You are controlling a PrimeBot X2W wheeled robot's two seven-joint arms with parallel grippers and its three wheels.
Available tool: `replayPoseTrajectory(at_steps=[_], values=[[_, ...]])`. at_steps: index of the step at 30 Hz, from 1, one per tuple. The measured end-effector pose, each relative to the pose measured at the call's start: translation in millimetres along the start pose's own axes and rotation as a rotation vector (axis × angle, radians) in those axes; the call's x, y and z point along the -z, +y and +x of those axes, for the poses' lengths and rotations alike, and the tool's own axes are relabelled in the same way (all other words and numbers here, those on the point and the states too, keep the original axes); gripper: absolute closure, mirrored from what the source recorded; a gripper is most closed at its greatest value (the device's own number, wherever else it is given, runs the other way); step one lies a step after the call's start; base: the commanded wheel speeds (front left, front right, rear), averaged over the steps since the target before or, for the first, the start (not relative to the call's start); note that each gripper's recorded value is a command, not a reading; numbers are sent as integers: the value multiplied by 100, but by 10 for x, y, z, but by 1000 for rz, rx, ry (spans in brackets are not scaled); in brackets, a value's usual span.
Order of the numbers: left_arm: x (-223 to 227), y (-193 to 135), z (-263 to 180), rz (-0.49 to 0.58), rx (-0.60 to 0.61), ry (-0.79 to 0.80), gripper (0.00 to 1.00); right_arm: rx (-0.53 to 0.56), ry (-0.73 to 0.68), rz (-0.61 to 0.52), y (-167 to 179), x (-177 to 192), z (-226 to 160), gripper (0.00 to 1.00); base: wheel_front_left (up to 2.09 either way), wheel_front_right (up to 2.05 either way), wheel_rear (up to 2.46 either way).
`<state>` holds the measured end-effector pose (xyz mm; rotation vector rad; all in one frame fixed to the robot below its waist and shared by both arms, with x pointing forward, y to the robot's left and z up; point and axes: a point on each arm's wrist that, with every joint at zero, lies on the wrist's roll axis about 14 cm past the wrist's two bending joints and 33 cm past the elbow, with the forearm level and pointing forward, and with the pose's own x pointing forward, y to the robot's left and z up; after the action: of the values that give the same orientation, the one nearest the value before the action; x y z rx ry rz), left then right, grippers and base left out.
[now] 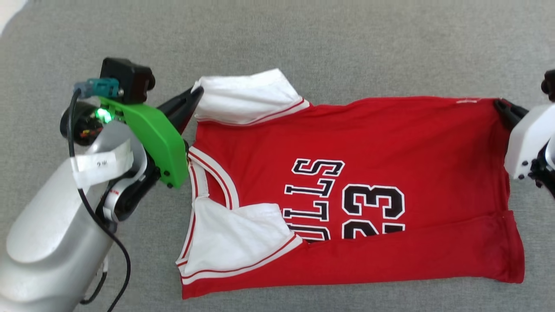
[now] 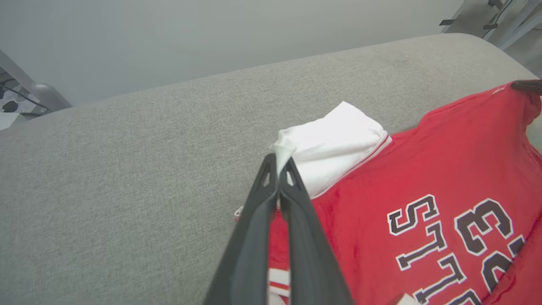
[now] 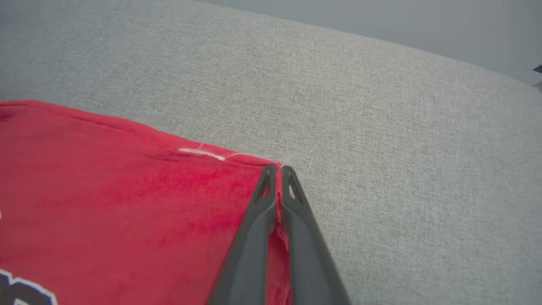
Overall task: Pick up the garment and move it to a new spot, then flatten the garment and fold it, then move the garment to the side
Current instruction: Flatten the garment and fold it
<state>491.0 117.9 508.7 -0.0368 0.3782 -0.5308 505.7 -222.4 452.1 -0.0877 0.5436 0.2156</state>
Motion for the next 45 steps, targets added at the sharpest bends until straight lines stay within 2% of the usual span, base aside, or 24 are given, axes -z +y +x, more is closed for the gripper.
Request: replayPoseTrajectory(at_steps=[12,14,23,32,36,45], values=[[247,-196,-546,-43,-49,16,100,-17,-59,55,71,196,-520,100,0,0,0],[445,-270,-750,-95,-74,37,100,-38,-69,75,151,266,-647,100,0,0,0],[894,-493,-1094,-175,-79,135,100,-107,-17,113,365,580,-873,100,0,0,0],[1175,-565,-1205,-212,-80,229,100,-168,59,5,470,803,-995,100,0,0,0],[1229,-570,-1219,-216,-78,250,100,-173,105,-77,425,937,-1037,100,0,0,0],[1370,-616,-1248,-222,-55,305,100,-173,168,-156,349,1157,-1052,100,0,0,0]])
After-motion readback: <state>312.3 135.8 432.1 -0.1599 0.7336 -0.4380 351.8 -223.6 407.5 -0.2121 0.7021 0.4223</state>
